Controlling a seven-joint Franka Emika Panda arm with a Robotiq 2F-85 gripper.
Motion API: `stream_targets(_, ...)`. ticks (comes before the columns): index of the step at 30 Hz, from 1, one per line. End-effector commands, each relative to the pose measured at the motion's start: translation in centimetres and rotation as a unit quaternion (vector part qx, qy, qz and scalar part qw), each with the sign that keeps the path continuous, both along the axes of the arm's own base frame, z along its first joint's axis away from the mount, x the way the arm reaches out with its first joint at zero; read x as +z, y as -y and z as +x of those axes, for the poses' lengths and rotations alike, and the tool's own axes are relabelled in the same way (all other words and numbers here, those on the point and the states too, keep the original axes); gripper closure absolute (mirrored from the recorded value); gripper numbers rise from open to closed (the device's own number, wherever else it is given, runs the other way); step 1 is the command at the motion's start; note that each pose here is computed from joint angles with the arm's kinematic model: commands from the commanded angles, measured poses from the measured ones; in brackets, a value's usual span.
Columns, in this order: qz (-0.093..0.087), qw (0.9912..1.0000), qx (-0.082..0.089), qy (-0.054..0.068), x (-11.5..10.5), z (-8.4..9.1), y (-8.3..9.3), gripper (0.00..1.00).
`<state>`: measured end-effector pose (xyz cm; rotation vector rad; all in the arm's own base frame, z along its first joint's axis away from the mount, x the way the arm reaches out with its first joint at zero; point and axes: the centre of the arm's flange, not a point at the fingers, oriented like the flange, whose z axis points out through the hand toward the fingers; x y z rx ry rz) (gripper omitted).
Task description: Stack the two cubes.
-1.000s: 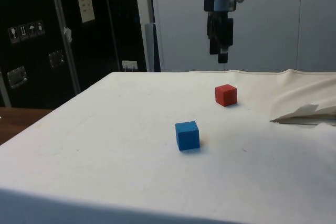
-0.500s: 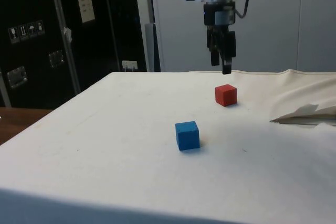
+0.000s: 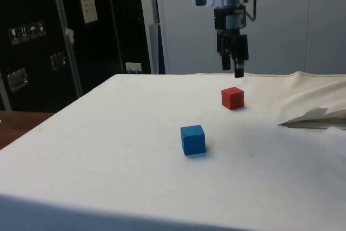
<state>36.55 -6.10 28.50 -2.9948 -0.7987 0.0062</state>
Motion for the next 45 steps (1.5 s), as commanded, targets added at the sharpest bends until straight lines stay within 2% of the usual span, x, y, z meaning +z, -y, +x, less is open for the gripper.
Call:
stream_targets(1,-0.002,0.99999,0.000,0.003,0.1,-0.1,0.2,0.00)
stream_targets(11,0.002,1.00000,-0.001,0.000,-0.1,-0.2,1.0,0.00)
stream_targets(12,-0.001,0.99999,0.000,0.003,-0.1,-0.1,1.3,0.00)
stream_targets(19,0.001,0.99996,0.006,0.007,-0.8,-0.3,2.6,0.00)
stream_targets(20,0.004,0.99997,0.005,0.003,-0.7,-0.3,2.5,0.00)
stream_targets(22,0.002,0.99992,0.008,0.009,-1.1,-0.2,3.3,0.00)
stream_targets(29,0.001,0.99978,0.014,0.015,-1.8,-0.1,4.8,0.00)
stream_targets(30,0.001,0.99985,0.013,0.011,-1.8,-0.2,4.7,0.00)
stream_targets(32,0.000,0.99969,0.016,0.019,-1.9,-0.1,5.2,0.00)
stream_targets(37,-0.001,0.99961,0.018,0.021,-2.2,0.0,5.4,0.00)
stream_targets(41,-0.002,0.99971,0.017,0.017,-2.2,-0.1,5.5,0.00)
stream_targets(42,-0.002,0.99966,0.018,0.019,-2.2,0.0,5.4,0.00)
stream_targets(45,-0.002,0.99970,0.017,0.017,-2.4,-0.1,5.5,0.00)
